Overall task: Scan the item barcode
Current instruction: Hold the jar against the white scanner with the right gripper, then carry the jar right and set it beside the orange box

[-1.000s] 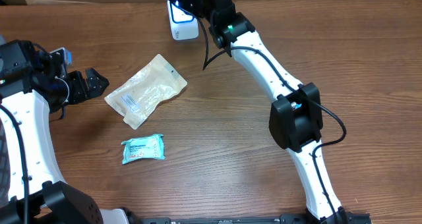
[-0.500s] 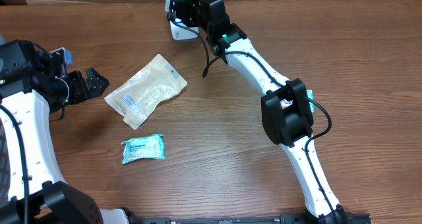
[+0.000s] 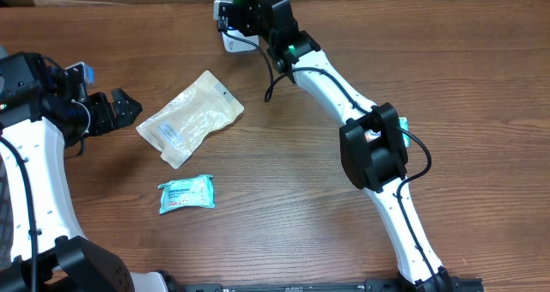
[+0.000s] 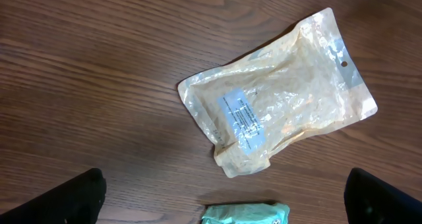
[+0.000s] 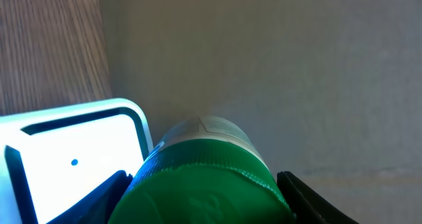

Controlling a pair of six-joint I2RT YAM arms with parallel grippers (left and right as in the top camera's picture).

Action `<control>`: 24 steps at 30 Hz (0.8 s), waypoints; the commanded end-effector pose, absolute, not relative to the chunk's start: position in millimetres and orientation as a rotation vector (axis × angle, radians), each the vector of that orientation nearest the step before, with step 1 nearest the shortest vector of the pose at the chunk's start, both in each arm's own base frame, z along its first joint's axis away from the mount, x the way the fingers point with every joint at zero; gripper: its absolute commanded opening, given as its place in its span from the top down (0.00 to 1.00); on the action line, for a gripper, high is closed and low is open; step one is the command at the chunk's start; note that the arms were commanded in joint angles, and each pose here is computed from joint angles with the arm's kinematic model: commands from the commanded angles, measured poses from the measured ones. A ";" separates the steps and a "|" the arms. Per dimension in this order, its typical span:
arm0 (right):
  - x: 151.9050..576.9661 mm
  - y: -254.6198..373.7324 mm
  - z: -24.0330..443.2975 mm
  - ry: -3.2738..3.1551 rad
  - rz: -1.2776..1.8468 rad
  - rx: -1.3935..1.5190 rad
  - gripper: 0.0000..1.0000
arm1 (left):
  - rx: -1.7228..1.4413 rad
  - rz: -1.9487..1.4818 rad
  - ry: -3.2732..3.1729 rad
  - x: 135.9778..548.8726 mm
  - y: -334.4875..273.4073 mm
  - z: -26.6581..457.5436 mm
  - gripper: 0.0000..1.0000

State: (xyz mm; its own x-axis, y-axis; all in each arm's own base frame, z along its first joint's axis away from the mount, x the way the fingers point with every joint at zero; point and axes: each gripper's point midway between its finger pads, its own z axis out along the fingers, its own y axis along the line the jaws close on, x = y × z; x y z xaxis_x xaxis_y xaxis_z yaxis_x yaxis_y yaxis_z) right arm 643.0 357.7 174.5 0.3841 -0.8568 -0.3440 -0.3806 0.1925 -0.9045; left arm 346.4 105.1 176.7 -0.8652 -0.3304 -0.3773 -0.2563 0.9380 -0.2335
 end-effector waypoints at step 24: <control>436.9 324.3 232.4 2.069 0.534 -1.374 0.46 | -0.423 -0.250 2.662 347.7 102.3 180.0 0.00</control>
